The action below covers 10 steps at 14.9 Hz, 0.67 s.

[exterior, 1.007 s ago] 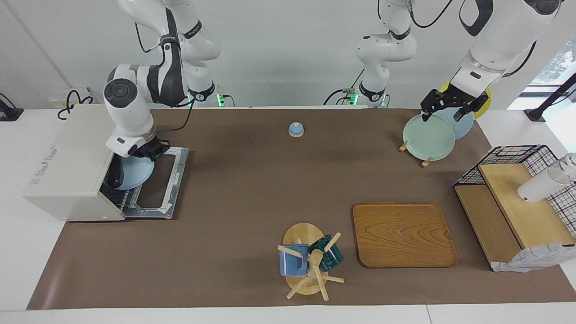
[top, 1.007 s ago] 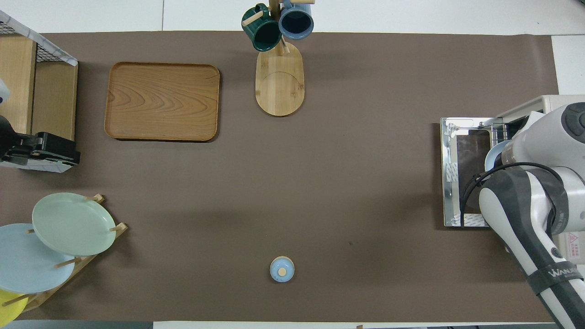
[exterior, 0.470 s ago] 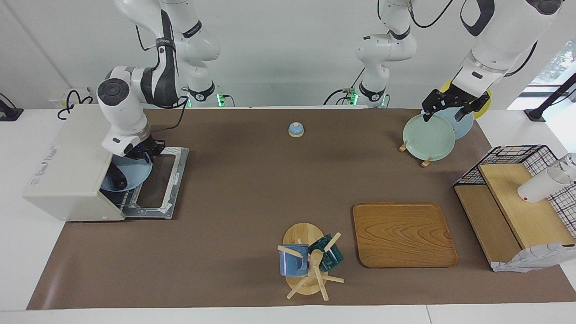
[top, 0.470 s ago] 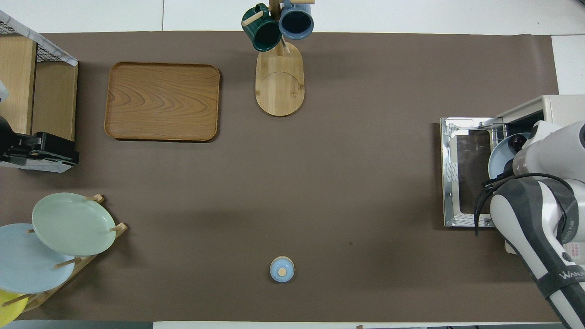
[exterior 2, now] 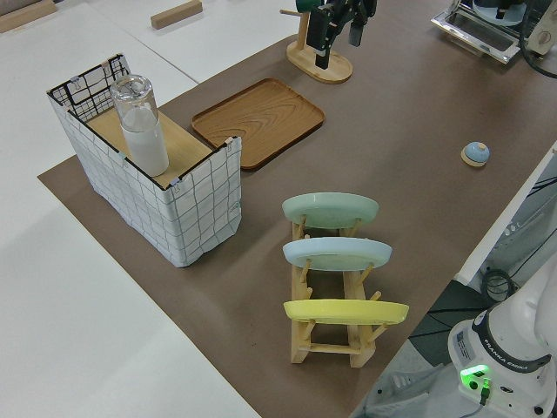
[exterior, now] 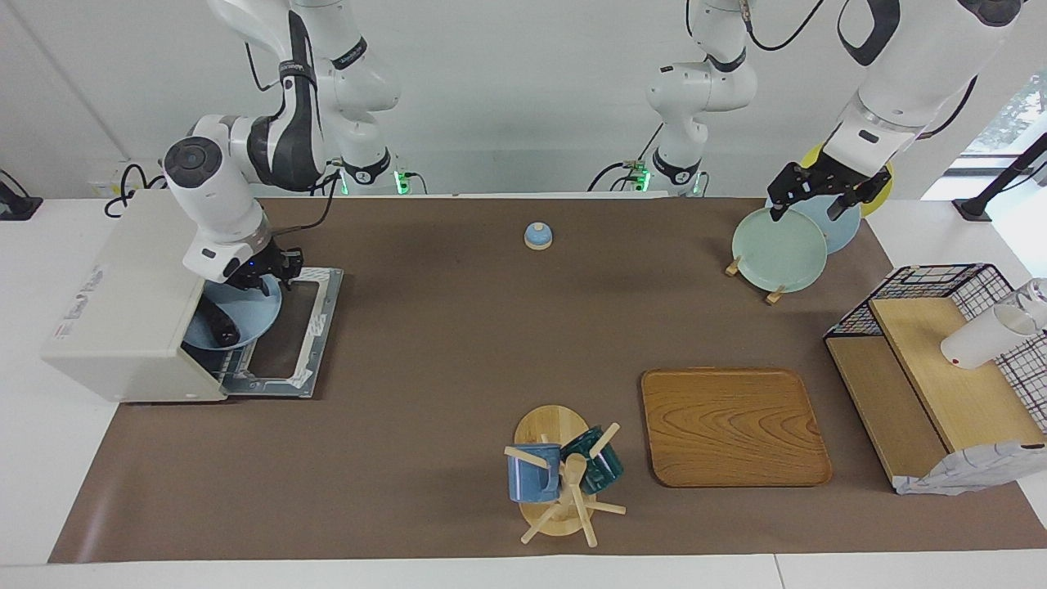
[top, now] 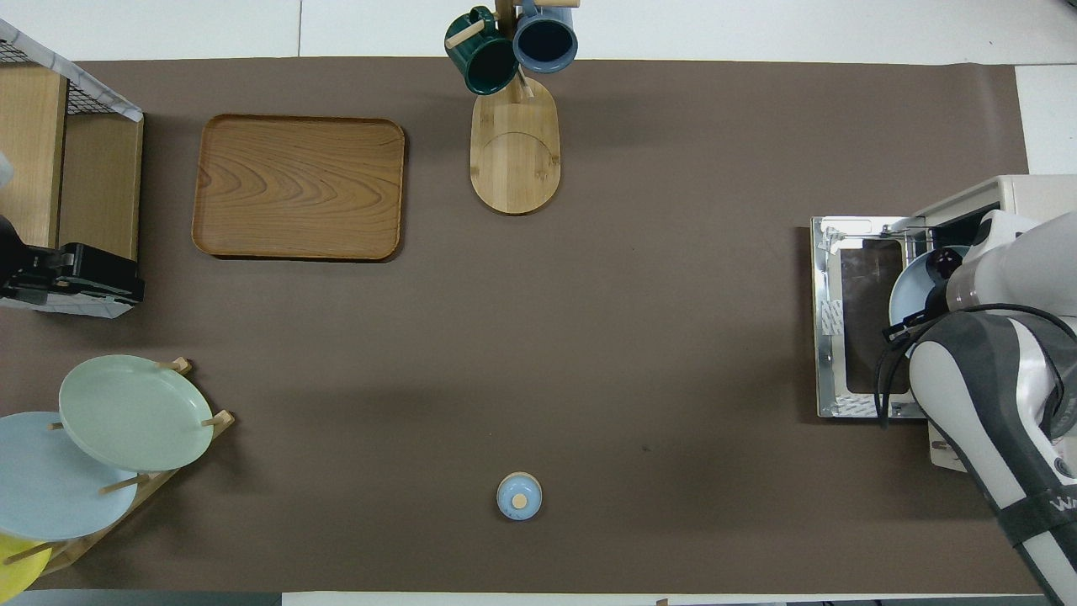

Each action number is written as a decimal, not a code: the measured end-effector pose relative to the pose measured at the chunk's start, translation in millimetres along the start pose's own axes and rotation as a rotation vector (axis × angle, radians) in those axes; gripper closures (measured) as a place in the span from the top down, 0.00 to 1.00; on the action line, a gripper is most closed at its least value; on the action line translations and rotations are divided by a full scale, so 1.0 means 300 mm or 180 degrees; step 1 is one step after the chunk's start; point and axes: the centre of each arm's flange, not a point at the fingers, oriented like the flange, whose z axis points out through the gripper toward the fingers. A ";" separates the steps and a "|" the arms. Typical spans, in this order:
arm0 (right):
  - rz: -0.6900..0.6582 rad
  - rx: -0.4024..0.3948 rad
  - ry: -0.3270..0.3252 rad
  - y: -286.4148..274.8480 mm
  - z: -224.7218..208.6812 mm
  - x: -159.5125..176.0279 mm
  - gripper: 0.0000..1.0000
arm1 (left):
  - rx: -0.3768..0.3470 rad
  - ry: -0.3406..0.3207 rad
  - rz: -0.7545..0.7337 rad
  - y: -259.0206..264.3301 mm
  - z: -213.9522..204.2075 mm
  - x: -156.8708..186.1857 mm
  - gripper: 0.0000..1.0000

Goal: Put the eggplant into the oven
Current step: 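Lower the eggplant into the oven and open the right gripper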

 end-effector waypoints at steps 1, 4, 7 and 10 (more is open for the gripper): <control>-0.0029 -0.0008 0.0039 -0.042 -0.013 0.024 0.33 | 0.0000 0.0000 0.0000 0.000 0.000 0.000 1.00; 0.0077 -0.0083 0.0234 -0.206 -0.013 0.106 0.05 | 0.0000 0.0000 0.0000 0.000 0.000 0.000 1.00; 0.0158 -0.0082 0.0350 -0.267 0.115 0.160 0.01 | 0.0000 0.0000 0.0000 0.000 0.000 0.000 1.00; 0.0196 -0.0047 0.0279 -0.246 0.229 0.171 0.01 | 0.0000 0.0000 0.0000 0.000 0.000 0.000 1.00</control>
